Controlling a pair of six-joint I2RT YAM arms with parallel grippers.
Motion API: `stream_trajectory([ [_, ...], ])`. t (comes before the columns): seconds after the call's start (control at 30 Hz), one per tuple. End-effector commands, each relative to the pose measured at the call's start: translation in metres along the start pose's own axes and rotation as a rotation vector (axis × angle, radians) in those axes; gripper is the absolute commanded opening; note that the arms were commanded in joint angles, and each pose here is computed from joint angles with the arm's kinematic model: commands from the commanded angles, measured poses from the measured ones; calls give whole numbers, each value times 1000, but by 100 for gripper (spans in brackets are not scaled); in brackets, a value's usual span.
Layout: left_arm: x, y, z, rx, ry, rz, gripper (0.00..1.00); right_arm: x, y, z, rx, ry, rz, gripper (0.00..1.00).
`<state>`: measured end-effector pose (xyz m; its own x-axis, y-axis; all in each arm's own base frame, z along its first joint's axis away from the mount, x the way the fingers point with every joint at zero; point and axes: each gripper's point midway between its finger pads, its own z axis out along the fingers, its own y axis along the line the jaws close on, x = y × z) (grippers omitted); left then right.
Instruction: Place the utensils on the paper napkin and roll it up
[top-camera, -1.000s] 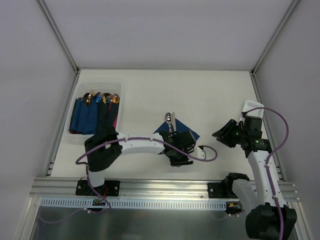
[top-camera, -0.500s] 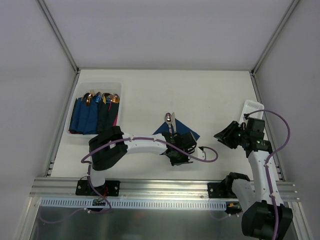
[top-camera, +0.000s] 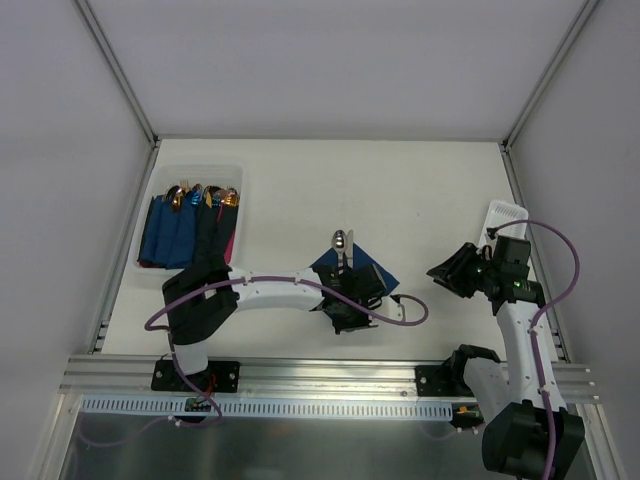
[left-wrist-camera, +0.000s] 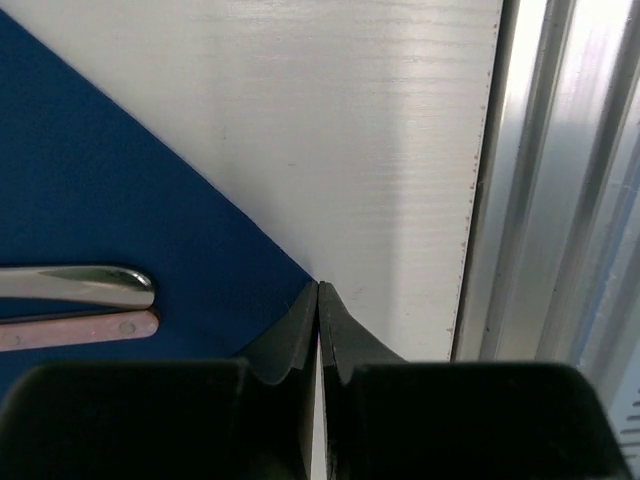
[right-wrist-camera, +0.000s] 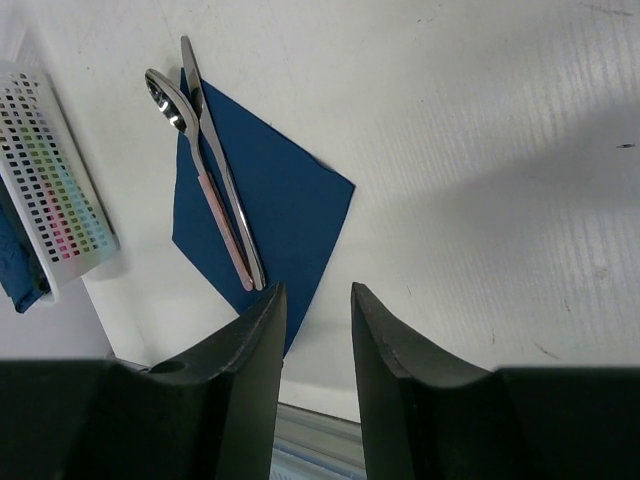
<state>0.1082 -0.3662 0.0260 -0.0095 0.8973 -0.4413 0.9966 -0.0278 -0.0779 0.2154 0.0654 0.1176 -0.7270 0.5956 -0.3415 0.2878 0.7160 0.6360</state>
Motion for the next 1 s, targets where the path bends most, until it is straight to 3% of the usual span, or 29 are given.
stream_trajectory([
  [0.0, -19, -10, -31, 30, -72, 0, 0, -1, 7, -3, -34, 9, -27, 35],
  [0.2, -27, 3, -38, 36, -93, -9, 0, 1, 4, 1, -31, 36, -32, 34],
  [0.53, -36, 70, -43, 10, -142, -87, 0, 12, 3, 6, -59, 84, -22, 32],
  [0.97, -15, 117, -24, -7, -105, -136, 0, 39, 14, 9, -149, 140, -15, 26],
])
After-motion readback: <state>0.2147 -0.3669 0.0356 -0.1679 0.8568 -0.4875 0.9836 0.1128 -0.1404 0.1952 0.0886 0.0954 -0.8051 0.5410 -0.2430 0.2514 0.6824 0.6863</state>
